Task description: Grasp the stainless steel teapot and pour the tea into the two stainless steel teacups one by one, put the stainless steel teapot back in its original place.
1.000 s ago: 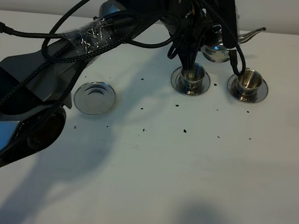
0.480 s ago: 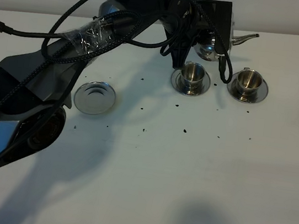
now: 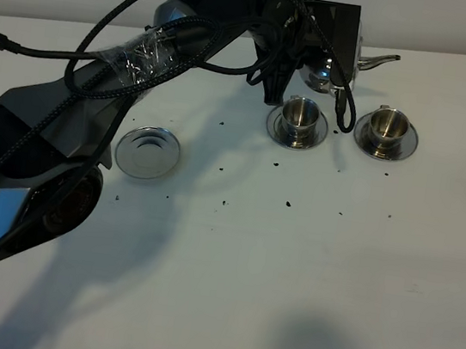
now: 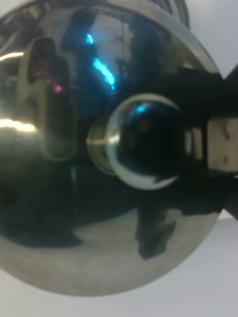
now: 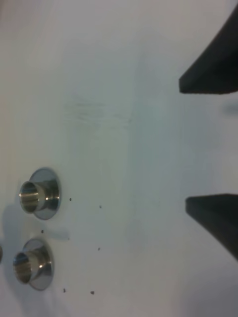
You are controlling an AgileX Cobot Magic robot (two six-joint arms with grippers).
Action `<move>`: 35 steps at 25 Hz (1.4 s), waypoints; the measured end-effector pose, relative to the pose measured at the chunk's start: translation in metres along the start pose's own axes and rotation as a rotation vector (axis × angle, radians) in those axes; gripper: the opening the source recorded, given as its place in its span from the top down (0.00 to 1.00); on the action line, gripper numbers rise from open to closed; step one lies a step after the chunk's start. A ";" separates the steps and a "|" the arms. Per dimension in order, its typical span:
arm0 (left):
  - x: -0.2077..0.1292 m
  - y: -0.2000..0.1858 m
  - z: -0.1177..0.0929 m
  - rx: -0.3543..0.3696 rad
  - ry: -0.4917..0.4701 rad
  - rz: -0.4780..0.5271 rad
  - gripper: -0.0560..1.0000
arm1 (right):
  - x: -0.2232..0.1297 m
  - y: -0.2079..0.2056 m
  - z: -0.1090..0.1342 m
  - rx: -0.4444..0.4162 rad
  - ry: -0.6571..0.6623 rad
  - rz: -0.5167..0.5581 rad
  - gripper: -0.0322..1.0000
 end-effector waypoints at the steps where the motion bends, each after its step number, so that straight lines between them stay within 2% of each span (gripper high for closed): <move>1: -0.001 0.000 0.001 0.005 0.006 0.004 0.73 | 0.000 0.000 0.000 0.000 0.000 0.000 0.54; 10: -0.012 -0.001 0.011 0.067 0.100 0.079 0.73 | 0.000 0.000 0.000 0.000 0.000 0.000 0.54; 20: 0.001 -0.002 0.016 0.113 0.215 0.060 0.73 | 0.000 0.000 0.000 0.000 0.000 0.000 0.54; 35: 0.010 0.028 0.015 0.200 0.355 0.072 0.73 | 0.000 0.000 0.000 0.000 0.000 0.000 0.54</move>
Point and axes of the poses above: a point on each arm's last joint axis where the gripper is mounted, y pointing out along that axis toward the gripper, z along the wrist's bending axis when the last joint is at zero, x = y × z, the point moved 7 cm from there along y, pointing out along that axis toward the gripper, and after that the axes turned 10 degrees about y, right-handed, at the moved point
